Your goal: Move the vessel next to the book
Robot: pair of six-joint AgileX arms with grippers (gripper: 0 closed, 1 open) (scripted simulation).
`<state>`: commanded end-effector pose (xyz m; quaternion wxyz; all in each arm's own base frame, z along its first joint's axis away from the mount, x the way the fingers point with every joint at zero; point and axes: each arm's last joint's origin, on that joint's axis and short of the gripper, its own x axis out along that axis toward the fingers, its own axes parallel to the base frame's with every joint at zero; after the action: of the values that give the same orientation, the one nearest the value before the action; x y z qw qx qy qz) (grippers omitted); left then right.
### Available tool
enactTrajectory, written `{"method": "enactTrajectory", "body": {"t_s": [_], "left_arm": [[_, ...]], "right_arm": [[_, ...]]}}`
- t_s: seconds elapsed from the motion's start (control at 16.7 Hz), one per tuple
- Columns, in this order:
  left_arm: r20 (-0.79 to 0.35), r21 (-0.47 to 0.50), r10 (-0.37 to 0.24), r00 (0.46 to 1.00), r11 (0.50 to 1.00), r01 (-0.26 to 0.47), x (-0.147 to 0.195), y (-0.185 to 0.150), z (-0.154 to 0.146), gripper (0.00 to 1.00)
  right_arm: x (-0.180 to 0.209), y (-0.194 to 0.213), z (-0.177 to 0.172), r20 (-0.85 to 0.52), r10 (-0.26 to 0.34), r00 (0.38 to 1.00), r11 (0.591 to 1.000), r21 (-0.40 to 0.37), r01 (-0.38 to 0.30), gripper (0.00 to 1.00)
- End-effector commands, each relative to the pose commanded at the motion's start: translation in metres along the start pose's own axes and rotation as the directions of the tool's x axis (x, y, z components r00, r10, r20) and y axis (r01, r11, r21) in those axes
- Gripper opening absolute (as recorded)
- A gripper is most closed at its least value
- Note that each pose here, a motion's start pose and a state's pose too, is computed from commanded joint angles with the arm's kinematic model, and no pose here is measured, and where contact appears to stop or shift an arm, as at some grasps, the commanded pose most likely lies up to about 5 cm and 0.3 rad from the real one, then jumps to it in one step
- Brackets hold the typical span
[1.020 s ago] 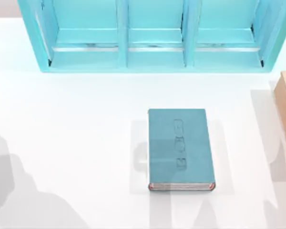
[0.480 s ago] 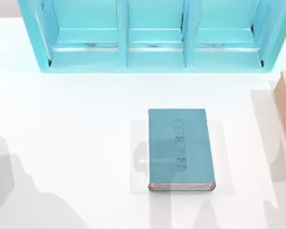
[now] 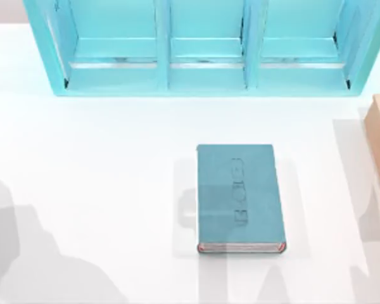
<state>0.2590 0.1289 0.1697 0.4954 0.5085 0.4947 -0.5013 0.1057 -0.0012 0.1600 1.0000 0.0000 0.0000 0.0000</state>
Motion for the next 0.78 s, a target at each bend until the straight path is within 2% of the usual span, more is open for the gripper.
{"method": "enactTrajectory", "body": {"t_s": [0.3, 0.6, 0.78], "left_arm": [[0.004, 0.003, -0.006, 1.0, 1.0, 0.006, -0.028, -0.001, 0.001, 0.0], [0.007, 0.003, -0.011, 1.0, 1.0, 0.011, -0.027, -0.001, 0.001, 0.0], [0.008, -0.028, -0.011, 1.0, 1.0, 0.011, -0.029, 0.005, 0.005, 0.0]], "right_arm": [[0.0, 0.0, 0.0, 0.0, 0.0, 1.0, 1.0, 0.0, 0.0, 1.0], [0.0, 0.0, 0.0, 0.0, 0.0, 1.0, 1.0, 0.0, 0.0, 1.0], [0.0, 0.0, 0.0, 0.0, 0.0, 1.0, 1.0, 0.0, 0.0, 1.0]]}}
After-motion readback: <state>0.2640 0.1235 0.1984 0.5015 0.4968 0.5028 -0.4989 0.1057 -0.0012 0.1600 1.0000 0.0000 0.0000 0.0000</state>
